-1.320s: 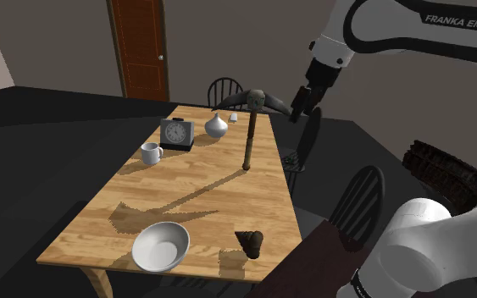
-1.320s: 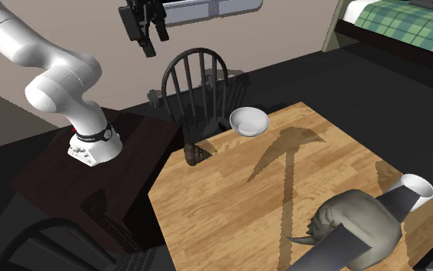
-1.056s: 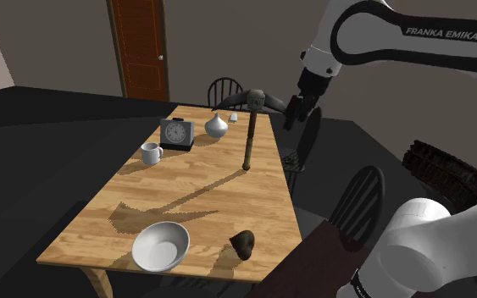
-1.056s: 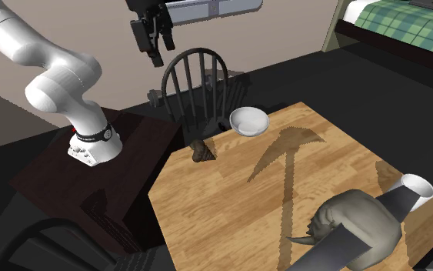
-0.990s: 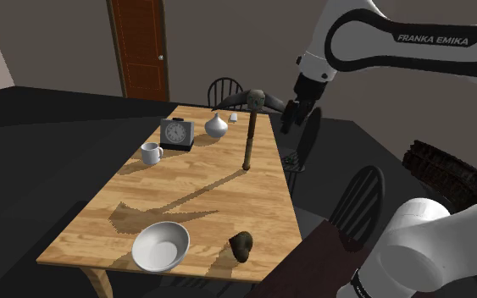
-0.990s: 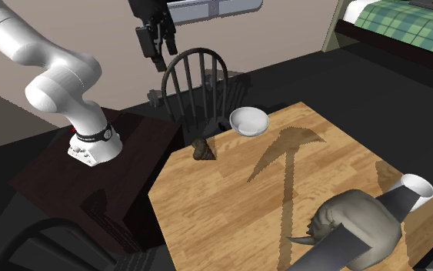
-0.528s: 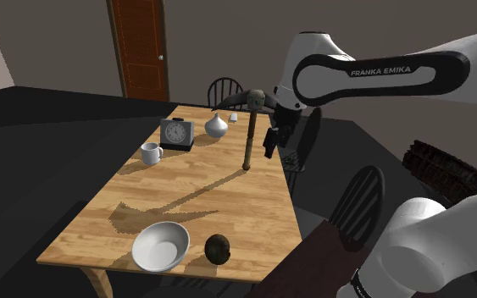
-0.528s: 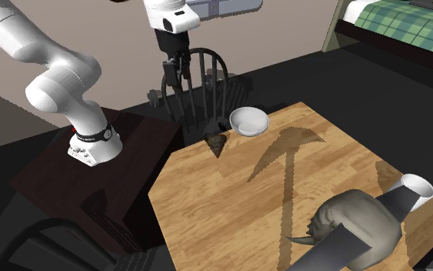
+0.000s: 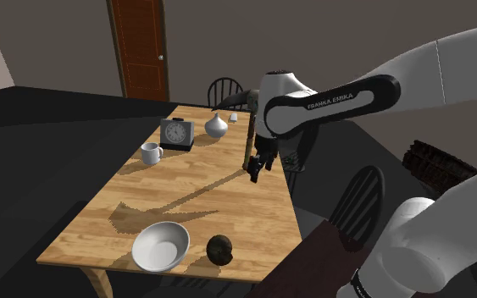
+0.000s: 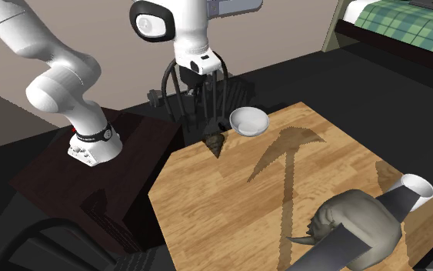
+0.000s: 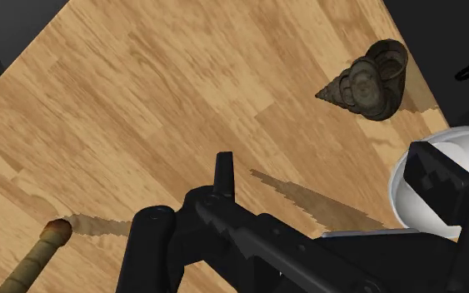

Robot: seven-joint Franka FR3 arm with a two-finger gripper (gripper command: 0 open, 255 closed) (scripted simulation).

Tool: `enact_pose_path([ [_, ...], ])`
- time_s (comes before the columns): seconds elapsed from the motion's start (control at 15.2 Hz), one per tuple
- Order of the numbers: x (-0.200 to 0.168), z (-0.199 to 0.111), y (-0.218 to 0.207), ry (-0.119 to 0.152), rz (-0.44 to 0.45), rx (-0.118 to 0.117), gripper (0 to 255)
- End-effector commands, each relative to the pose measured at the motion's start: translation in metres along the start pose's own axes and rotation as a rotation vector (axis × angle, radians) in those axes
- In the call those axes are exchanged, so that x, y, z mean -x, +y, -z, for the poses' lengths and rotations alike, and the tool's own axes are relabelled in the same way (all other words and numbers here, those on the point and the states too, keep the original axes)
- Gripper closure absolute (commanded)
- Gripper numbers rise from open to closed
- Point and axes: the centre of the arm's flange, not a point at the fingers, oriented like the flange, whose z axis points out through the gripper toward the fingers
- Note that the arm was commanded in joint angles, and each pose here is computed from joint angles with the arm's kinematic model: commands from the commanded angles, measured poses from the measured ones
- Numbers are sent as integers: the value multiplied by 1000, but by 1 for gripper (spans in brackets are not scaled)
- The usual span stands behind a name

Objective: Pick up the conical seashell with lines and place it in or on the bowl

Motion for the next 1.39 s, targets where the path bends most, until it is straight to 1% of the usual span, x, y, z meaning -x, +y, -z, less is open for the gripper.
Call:
enact_pose_path([
  [0.0, -9, -27, -5, -25, 6, 0, 0],
  [0.53, -36, -130, -30, -127, 30, 2, 0],
  [1.06, -51, -236, -55, -228, 53, 4, 0],
  [1.12, -51, -246, -57, -238, 55, 4, 0],
  [1.32, -48, -261, -57, -238, 55, 4, 0],
])
